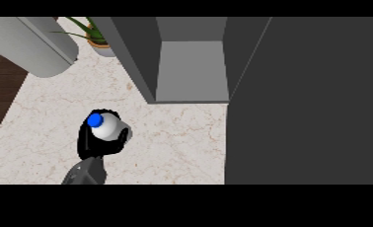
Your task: Pick up the bottled water, place it into the cabinet and close the cabinet
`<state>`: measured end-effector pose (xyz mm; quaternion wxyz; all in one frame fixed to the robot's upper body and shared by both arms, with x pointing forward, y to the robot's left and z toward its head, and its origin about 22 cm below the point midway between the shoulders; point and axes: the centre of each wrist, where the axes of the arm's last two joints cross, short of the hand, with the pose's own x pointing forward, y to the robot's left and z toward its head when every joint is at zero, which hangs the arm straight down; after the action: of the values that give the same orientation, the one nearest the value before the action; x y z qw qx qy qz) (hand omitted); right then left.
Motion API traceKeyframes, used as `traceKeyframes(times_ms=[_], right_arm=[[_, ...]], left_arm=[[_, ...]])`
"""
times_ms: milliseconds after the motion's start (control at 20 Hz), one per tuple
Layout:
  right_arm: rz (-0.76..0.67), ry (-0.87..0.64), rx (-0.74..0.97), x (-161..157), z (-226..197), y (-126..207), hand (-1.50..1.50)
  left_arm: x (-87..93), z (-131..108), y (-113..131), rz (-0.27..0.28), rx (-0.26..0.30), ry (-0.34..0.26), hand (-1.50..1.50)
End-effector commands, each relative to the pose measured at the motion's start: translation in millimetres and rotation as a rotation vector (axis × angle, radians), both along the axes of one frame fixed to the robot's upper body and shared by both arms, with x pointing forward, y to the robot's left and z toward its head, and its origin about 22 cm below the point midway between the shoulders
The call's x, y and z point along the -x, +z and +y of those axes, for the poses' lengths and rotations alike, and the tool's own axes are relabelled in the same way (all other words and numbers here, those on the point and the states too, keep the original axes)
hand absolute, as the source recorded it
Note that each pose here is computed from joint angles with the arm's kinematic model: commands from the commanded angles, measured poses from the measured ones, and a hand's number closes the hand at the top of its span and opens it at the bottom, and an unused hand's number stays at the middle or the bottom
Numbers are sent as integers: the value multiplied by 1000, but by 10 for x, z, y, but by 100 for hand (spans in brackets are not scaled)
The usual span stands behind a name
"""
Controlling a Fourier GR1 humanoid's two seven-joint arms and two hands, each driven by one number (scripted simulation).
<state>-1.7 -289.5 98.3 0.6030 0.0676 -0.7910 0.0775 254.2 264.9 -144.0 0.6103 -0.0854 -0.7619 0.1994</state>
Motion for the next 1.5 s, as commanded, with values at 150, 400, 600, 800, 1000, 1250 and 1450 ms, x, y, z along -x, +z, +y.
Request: traceKeyframes(times_ms=[150,400,600,800,1000,1250,1450], right_arm=[[-64,11,22,-51,119,377,-150],[-82,16,14,-25,-13,251,-150],[-78,7,2,-41,64,204,-150],[-91,-8,22,-46,19,212,-150],[-87,14,22,-130,71,288,-150],[-79,17,21,-170,19,260,-150],[-91,16,2,-136,-25,232,-150]], left_arm=[[-146,-342,223,-92,10,-102,150],[-259,-463,562,-137,-36,-140,150],[-196,-775,856,-148,-45,-219,150],[-118,-1223,1193,-184,-23,-280,150],[-112,-1565,1612,-190,-70,-304,150],[-71,-1868,2052,-175,-102,-295,150],[22,-2162,2330,-179,-128,-254,150]])
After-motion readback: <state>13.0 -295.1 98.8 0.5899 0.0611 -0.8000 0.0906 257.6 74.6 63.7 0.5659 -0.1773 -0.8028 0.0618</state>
